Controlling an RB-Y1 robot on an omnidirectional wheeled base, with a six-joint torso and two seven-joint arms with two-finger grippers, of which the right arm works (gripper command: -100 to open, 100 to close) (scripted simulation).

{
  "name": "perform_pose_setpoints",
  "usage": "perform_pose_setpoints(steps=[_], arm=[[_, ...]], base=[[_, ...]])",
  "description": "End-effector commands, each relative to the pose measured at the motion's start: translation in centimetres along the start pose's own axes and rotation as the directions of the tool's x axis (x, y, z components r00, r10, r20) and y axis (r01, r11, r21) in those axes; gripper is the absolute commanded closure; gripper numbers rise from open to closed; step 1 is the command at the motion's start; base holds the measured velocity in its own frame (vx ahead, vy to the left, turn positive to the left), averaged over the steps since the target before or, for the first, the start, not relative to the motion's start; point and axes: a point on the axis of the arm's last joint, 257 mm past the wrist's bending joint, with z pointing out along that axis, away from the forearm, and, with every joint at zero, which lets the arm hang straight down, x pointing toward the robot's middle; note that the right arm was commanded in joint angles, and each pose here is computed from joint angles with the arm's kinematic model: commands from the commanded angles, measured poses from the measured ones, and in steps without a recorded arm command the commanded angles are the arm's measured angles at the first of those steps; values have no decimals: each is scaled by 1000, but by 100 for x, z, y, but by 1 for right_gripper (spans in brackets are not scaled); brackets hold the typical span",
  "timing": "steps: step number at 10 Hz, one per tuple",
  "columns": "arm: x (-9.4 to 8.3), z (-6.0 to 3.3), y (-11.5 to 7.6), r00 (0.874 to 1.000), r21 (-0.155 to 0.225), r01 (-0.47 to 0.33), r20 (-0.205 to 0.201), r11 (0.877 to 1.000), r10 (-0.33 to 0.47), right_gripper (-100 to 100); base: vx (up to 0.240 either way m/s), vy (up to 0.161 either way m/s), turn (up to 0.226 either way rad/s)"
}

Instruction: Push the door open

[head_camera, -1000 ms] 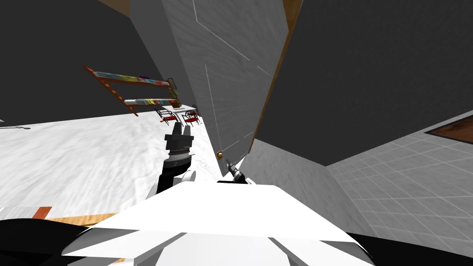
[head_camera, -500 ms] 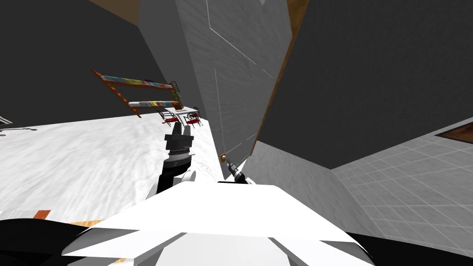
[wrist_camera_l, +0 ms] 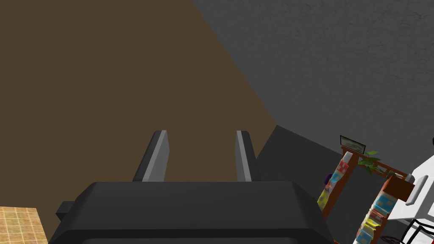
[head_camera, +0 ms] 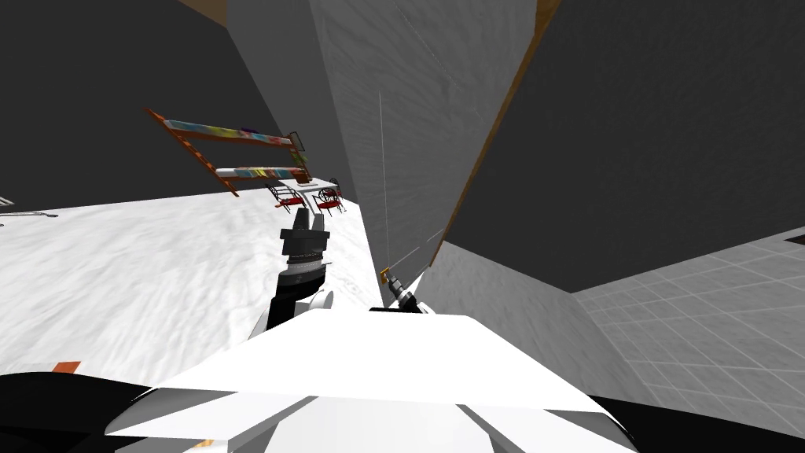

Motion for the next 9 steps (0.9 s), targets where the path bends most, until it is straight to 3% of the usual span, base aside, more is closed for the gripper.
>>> perform_pose_setpoints(steps=[1,5,6,9], arm=[[-1,-4,-3,1000,1,0,0,1000,0,100],[-1,-4,-3,1000,1,0,0,1000,0,100],[-120,-23,-29,1000,8,8,22,1000,-8,100],[-255,-46,-45,999,13,15,49,1000,-15,100]], base=[[-15,-24,11],[-10,-10,0],[25,84,-22],[78,130,-27]])
